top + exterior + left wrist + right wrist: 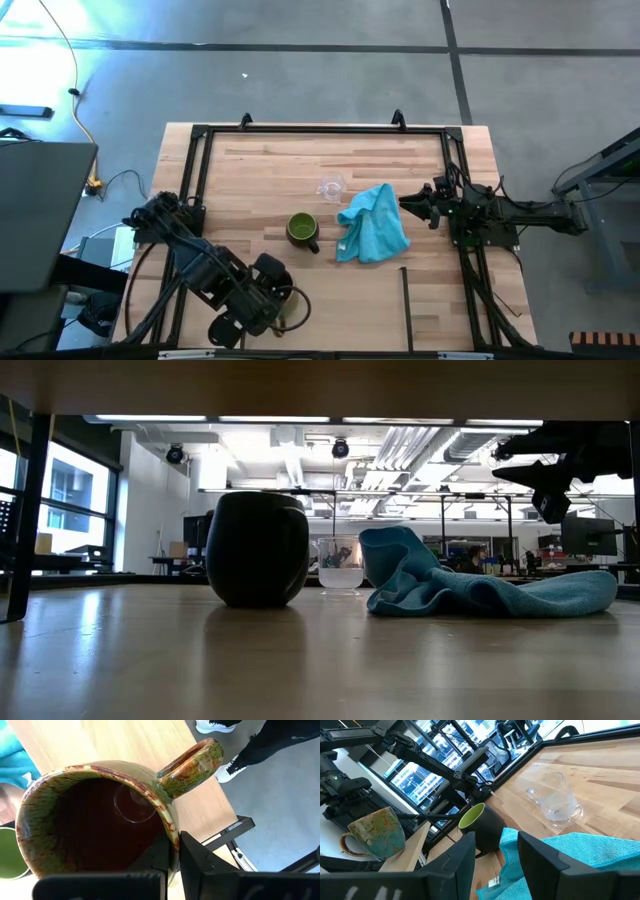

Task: Stack small to large cups/mugs on shelf
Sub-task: Put the brown green mug on the shelf

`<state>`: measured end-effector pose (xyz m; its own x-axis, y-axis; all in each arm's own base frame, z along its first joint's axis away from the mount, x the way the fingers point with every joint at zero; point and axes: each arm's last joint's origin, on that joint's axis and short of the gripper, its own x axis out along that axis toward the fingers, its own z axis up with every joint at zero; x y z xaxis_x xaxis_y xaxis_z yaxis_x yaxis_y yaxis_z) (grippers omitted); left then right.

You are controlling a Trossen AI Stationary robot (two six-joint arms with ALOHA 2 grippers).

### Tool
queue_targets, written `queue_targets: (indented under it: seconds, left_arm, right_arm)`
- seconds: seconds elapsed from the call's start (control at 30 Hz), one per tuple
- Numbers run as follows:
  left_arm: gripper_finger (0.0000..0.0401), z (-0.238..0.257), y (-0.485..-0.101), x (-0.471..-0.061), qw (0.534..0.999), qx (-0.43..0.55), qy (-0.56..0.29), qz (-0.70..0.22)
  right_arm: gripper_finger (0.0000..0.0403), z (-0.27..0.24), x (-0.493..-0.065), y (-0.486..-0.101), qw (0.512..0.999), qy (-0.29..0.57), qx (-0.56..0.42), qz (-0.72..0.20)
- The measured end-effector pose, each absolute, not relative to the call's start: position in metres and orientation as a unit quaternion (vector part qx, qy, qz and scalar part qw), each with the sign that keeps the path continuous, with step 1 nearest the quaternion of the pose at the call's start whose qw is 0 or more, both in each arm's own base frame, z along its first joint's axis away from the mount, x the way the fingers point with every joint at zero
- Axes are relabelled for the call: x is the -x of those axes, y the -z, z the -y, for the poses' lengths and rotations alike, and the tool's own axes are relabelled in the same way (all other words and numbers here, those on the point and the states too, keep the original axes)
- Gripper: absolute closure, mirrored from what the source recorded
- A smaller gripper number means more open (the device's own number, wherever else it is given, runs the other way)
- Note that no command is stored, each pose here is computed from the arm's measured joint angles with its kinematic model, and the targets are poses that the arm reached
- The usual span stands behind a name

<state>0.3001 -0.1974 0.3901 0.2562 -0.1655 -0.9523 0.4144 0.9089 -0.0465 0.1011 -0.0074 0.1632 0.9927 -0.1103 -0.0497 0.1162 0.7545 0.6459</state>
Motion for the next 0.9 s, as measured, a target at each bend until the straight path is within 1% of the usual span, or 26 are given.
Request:
queue_targets:
  seconds: [0.27, 0.47, 0.7, 0.9]
  left_arm:
    - [0.0392, 0.1979, -0.3904, -0.2996, 0.784, -0.1, 0.188, -0.583]
    - [0.0374, 0.1995, -0.387, -0.3024, 0.783, -0.094, 0.181, -0.588]
    - [0.0381, 0.2022, -0.3836, -0.3052, 0.779, -0.089, 0.189, -0.592]
    - [0.0365, 0.203, -0.3828, -0.3051, 0.774, -0.077, 0.192, -0.598]
  right_arm:
    - [0.0263, 0.0074, -0.1011, -0.1632, 0.937, 0.06, -0.345, -0.004]
    - [0.0263, 0.0074, -0.1011, -0.1632, 0.937, 0.061, -0.345, -0.004]
    - [0.0263, 0.0074, -0.1014, -0.1628, 0.936, 0.06, -0.346, -0.007]
    - [0.0263, 0.0072, -0.1019, -0.1619, 0.935, 0.058, -0.35, -0.013]
